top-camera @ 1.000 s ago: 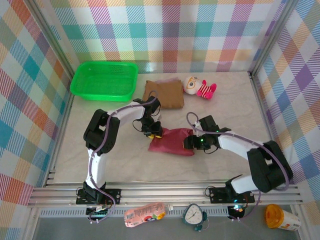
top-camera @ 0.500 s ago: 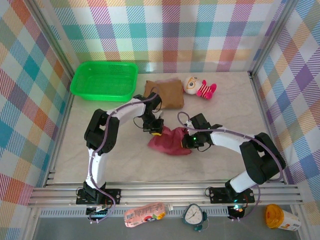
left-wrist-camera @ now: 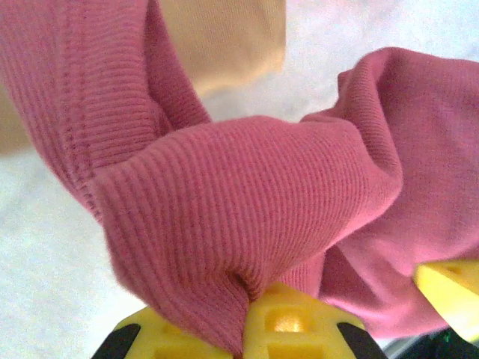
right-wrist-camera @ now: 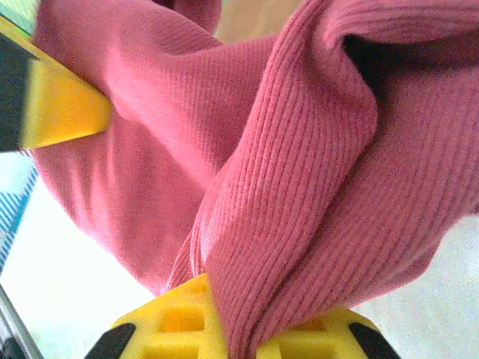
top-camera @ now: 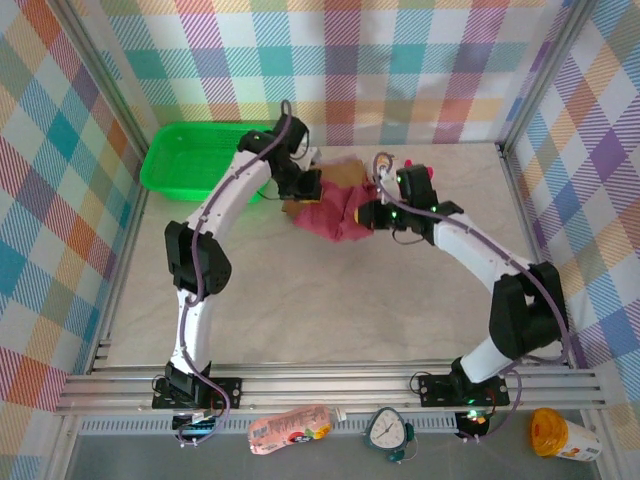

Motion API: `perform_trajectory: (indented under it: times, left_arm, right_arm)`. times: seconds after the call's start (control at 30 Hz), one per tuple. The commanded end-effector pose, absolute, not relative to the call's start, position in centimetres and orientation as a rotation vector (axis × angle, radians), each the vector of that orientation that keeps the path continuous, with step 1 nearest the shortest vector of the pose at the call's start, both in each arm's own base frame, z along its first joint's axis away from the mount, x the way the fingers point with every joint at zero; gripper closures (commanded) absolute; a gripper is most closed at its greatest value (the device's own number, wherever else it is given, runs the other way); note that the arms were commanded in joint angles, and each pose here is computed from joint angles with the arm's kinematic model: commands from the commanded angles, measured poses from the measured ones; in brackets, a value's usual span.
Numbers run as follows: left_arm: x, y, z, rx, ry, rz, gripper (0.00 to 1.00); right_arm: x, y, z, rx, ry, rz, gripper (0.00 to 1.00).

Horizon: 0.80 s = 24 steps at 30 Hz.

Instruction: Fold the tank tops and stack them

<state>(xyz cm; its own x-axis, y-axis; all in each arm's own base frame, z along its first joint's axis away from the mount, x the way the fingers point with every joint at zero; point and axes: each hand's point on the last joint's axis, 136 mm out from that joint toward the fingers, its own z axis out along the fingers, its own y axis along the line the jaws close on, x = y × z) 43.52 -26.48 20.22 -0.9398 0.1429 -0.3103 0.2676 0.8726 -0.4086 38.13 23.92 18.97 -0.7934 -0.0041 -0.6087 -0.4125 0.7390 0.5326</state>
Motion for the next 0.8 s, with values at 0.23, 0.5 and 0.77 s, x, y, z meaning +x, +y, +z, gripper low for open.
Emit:
perform_trajectory:
  times: [0.23,0.5,0.77]
  left_arm:
    - [52.6,-21.6,19.0,0.247,2.627,-0.601,1.00]
    - [56.7,-21.2,12.6,0.164,2.649,-0.667,0.90]
    - [57.4,-19.5,9.3,0.105,2.703,-0.561,0.74]
  right_arm:
    - [49.3,26.3,20.9,-0.448,2.173,0.909,1.00]
    - [52.7,26.0,14.5,-0.356,2.332,0.953,0.95]
    - [51.3,24.8,10.8,-0.287,2.486,0.938,0.85]
